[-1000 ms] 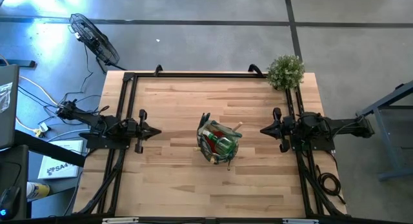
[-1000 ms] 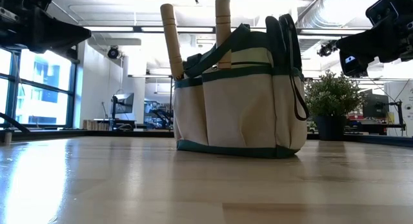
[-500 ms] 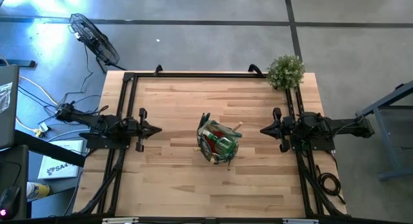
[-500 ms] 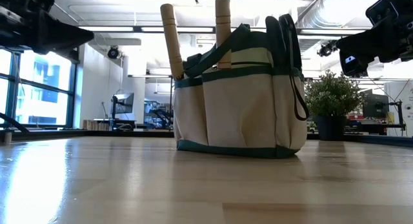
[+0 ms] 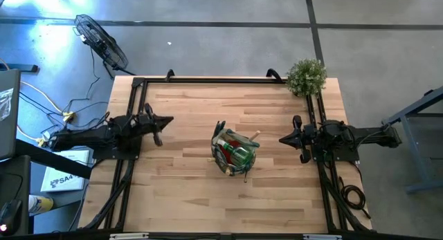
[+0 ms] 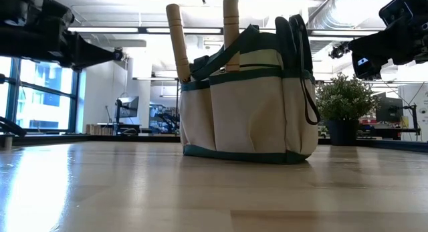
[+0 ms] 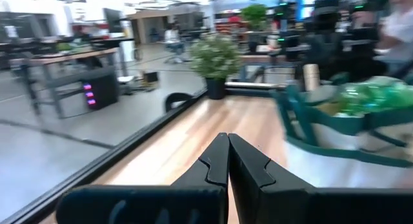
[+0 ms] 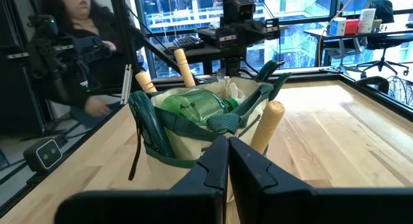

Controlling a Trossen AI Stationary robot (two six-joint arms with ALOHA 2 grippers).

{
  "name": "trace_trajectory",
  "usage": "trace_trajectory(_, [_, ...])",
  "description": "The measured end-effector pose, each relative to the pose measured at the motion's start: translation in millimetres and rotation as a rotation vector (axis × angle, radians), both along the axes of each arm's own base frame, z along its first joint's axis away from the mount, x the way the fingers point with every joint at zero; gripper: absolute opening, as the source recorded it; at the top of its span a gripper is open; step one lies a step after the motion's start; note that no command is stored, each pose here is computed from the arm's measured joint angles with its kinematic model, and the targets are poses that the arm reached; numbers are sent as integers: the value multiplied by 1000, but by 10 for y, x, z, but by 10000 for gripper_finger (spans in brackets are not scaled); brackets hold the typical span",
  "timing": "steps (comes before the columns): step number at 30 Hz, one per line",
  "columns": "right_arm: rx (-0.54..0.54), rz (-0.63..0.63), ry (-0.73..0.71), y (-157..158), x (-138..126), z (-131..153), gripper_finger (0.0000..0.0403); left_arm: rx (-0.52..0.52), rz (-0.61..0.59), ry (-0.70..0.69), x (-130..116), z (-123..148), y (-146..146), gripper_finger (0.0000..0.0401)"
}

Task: Pick & Place Garden tools in Gardening bag
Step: Return to Home Position

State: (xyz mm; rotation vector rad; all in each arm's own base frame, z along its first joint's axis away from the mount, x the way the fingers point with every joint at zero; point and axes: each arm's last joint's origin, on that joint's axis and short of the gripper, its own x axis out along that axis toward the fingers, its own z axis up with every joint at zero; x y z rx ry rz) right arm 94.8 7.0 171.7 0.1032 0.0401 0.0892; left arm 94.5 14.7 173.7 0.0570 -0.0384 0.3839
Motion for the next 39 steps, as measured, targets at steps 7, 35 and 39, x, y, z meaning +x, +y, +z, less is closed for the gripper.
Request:
trace_trajectory(7, [0,0,0,0,0,0,5,0,75,5,-11,-4,71,0])
trace_trajectory(35, [0,0,0,0,0,0,5,0,75,7,-10,-5,70,0])
trace_trajectory(39, [0,0,0,0,0,0,5,0,75,6,-10,-5,70,0])
